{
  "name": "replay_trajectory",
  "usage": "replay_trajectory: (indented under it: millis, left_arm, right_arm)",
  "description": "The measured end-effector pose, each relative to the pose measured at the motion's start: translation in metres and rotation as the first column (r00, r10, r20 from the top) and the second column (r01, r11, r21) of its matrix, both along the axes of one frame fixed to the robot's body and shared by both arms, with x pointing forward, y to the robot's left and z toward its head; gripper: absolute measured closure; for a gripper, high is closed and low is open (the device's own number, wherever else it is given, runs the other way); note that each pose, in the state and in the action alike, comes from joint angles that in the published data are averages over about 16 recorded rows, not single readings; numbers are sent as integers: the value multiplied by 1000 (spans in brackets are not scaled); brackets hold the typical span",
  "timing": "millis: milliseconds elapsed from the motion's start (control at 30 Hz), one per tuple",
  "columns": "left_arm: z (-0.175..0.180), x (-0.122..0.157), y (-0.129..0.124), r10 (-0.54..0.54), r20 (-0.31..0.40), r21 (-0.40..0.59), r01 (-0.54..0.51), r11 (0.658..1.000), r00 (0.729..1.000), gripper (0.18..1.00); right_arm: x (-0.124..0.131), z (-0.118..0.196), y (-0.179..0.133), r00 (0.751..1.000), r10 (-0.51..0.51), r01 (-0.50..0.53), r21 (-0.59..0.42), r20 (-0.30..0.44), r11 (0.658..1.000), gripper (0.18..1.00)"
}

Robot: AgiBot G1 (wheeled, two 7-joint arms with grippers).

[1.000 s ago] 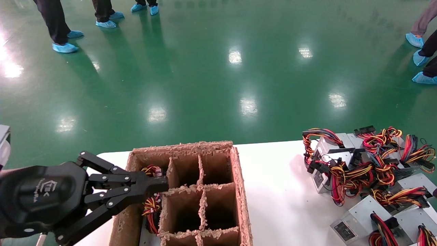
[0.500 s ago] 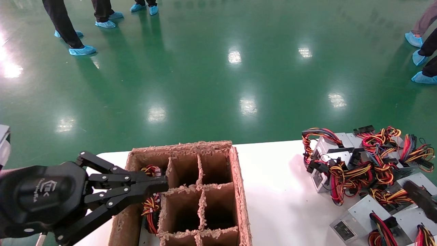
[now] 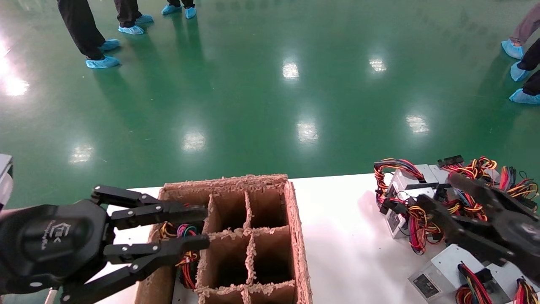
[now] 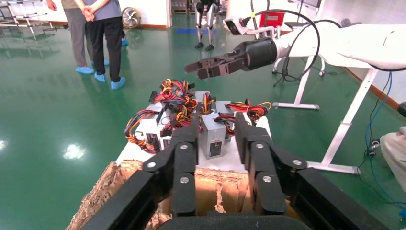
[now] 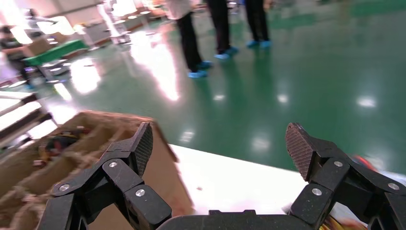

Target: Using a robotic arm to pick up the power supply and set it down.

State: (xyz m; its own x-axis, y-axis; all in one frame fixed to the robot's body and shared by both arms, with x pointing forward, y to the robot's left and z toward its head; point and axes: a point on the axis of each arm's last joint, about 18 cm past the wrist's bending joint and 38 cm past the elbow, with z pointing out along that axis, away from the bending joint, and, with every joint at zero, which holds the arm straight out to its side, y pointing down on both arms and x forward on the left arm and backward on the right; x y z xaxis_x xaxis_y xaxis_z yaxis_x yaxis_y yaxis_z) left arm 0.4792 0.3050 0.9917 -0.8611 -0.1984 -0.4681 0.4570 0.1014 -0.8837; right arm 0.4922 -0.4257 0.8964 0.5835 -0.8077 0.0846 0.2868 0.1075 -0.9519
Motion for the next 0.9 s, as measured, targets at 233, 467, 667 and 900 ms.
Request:
replay_trajectory:
  millis: [233, 467, 667, 900]
  left_arm:
    - [0, 0, 0, 0, 0, 0, 0, 1000, 1000, 748]
    - [0, 0, 0, 0, 0, 0, 0, 1000, 1000, 590]
    - [0, 0, 0, 0, 0, 0, 0, 1000, 1000, 451]
    - [0, 0, 0, 0, 0, 0, 0, 1000, 1000, 319]
  right_arm:
    - [7, 22, 31, 990, 137, -133, -74, 38, 988, 178]
    - [8, 42, 59, 963, 263, -251, -160, 62, 955, 178]
    - [6, 58, 80, 930, 362, -337, -239, 70, 911, 178]
    - [0, 73, 99, 884, 464, -419, -332, 64, 845, 178]
